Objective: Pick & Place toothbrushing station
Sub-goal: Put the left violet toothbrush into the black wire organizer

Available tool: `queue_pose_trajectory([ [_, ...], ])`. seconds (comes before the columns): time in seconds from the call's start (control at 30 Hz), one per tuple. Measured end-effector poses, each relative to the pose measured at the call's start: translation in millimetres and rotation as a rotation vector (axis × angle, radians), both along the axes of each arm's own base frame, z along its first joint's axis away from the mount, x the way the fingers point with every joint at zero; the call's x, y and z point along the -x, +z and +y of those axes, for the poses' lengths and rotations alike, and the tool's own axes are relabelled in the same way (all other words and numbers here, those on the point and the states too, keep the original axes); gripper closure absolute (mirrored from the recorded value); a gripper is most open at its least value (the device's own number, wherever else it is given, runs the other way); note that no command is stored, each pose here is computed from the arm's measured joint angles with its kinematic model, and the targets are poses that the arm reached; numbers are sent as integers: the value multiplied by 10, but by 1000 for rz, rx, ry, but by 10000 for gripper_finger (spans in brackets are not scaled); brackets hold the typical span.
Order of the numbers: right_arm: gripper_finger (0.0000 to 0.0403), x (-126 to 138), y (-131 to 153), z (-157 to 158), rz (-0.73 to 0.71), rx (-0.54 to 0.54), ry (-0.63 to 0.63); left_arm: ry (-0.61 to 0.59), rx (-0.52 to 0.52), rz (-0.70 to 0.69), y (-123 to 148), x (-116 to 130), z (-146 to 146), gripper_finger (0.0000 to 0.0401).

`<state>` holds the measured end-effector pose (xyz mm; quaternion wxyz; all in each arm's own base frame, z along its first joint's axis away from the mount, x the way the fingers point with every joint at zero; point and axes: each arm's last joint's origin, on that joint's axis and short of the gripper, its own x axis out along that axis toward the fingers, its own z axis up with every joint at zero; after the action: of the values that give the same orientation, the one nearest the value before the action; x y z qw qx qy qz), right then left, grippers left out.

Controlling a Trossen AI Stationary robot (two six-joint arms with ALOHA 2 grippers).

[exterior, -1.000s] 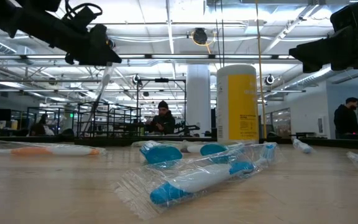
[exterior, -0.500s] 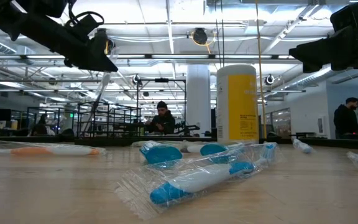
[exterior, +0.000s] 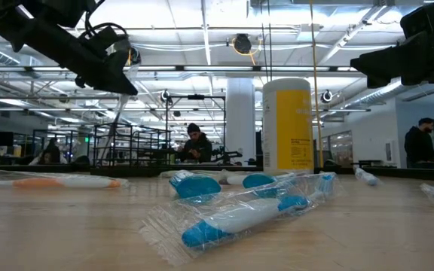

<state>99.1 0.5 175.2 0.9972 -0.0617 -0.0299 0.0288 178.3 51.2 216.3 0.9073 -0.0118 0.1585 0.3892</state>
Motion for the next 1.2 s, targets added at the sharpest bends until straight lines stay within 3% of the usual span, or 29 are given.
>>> queue_pose_trajectory([
  [0.4, 305, 0, 0, 0, 0, 0, 0, 27, 37, 2, -31, 16, 0, 338],
  [0.93, 305, 0, 0, 0, 0, 0, 0, 41, 153, 139, -207, 101, -27, 339],
  [1.2, 305, 0, 0, 0, 0, 0, 0, 12, 131, 131, -183, 82, -27, 338],
])
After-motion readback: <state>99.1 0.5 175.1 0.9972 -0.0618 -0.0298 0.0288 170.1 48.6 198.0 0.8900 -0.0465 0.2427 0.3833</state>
